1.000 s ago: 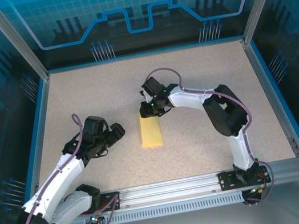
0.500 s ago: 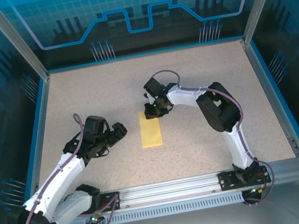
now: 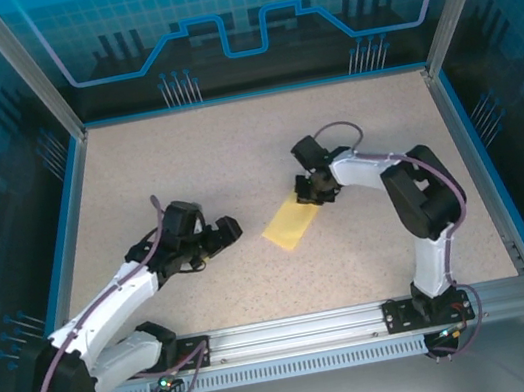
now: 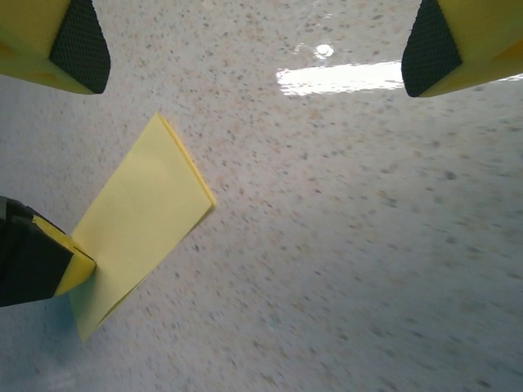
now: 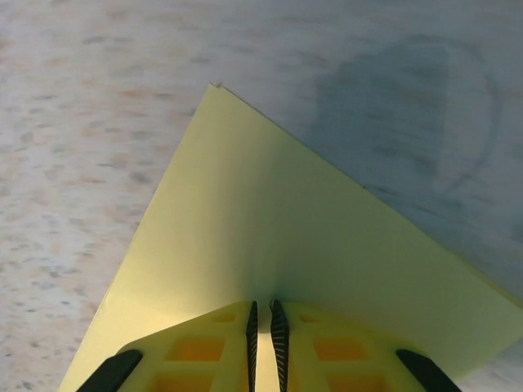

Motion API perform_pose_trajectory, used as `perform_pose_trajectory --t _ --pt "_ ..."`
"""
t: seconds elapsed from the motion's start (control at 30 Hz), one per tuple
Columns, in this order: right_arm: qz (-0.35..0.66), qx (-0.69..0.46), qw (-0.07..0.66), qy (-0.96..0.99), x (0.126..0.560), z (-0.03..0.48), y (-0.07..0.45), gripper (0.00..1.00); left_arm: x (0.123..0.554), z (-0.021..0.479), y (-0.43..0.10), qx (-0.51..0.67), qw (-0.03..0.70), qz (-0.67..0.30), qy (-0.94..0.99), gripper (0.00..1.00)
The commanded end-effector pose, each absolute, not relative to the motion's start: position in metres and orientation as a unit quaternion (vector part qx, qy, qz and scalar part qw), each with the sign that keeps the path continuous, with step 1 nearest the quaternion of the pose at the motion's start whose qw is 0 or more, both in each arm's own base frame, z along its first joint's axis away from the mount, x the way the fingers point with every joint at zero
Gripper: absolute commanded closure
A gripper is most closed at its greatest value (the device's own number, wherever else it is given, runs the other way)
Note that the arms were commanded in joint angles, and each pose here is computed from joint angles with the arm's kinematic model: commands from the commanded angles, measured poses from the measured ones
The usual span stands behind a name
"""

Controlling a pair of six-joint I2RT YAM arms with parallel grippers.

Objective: Fold a paper plane with a square sheet of paper (pick it up from the middle)
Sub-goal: Rotate the paper at the bottom-center of the table.

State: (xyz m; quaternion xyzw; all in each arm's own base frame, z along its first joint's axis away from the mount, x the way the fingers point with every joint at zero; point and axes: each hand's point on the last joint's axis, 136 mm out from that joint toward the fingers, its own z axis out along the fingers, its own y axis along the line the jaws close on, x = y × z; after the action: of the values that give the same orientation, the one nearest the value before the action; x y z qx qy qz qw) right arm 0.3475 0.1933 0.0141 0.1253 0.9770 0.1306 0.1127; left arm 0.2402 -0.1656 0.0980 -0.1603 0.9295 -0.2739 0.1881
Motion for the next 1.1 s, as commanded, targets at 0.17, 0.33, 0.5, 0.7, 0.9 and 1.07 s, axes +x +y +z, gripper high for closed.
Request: perform_pose_trajectory --t 0.17,0.33,0.5,0.7,0.9,1.07 --pt "0.163 0.248 0.079 0.952 0.295 0.002 0.167 0.83 0.245 0.098 -0.255 -0.086 0.162 -0.353 0.917 0.30" --pt "0.201 0.300 0.073 0.930 0.278 0.004 0.172 0.83 0.248 0.085 -0.298 -0.083 0.143 -0.375 0.912 0.48" --pt "0.207 0.309 0.072 0.925 0.269 0.006 0.185 0.82 0.248 0.065 -0.306 -0.093 0.125 -0.361 0.919 0.56" --pt "0.218 0.302 0.061 0.926 0.260 0.003 0.208 0.82 0.247 0.053 -0.304 -0.093 0.120 -0.350 0.924 0.61" --pt "0.233 0.276 0.064 0.930 0.261 0.009 0.233 0.82 0.244 0.049 -0.302 -0.092 0.116 -0.350 0.925 0.65" --pt "0.253 0.235 0.087 0.935 0.269 0.021 0.241 0.82 0.238 0.038 -0.298 -0.099 0.103 -0.344 0.928 0.75"
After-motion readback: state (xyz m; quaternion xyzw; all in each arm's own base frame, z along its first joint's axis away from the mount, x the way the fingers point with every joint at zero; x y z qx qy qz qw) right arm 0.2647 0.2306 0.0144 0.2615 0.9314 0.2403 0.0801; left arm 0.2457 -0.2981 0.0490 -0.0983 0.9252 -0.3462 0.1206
